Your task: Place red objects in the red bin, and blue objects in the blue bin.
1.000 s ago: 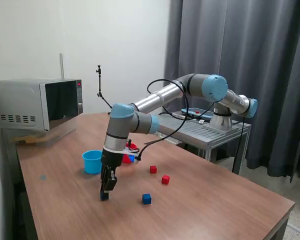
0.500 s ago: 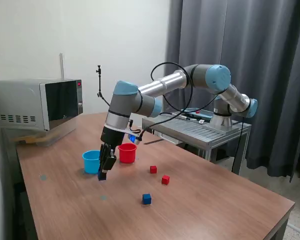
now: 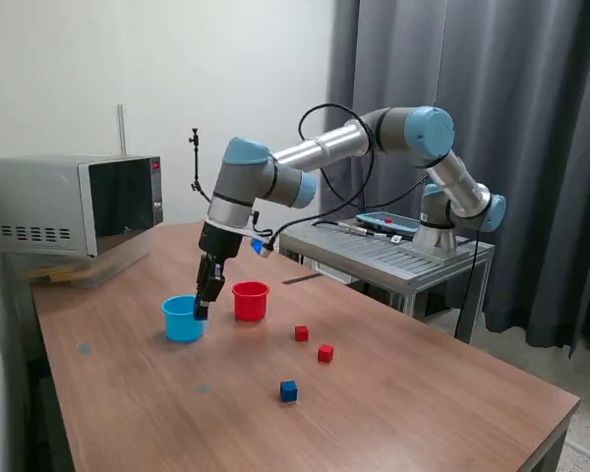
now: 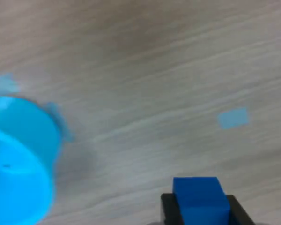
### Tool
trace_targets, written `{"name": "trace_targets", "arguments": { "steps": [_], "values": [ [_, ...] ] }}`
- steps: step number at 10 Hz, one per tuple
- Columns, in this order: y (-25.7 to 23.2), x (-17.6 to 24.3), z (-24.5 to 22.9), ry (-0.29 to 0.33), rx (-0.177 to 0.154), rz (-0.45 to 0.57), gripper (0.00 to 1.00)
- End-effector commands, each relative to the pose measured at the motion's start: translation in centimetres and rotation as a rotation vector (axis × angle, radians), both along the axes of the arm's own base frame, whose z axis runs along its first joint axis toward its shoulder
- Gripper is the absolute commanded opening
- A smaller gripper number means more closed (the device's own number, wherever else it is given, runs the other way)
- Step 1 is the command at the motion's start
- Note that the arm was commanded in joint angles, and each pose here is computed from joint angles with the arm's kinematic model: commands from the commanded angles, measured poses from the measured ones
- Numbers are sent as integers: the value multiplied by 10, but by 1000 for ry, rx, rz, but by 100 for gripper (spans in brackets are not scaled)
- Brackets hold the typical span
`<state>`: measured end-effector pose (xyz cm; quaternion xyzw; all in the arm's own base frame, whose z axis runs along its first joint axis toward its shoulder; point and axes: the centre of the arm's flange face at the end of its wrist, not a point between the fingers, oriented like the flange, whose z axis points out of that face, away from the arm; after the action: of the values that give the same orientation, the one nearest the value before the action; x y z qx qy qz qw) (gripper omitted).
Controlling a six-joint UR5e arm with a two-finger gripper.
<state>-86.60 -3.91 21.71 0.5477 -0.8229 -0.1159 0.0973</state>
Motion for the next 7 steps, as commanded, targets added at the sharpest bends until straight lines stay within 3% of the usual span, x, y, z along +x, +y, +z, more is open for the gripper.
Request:
{"name": "trace_targets", "arguments": {
  "steps": [1, 3, 7],
  "values": [
    [57, 11, 6, -16, 3, -70, 0],
    [97, 14, 11, -13, 24, -121, 0],
    [134, 19, 2, -29, 18, -165, 0]
  ]
}}
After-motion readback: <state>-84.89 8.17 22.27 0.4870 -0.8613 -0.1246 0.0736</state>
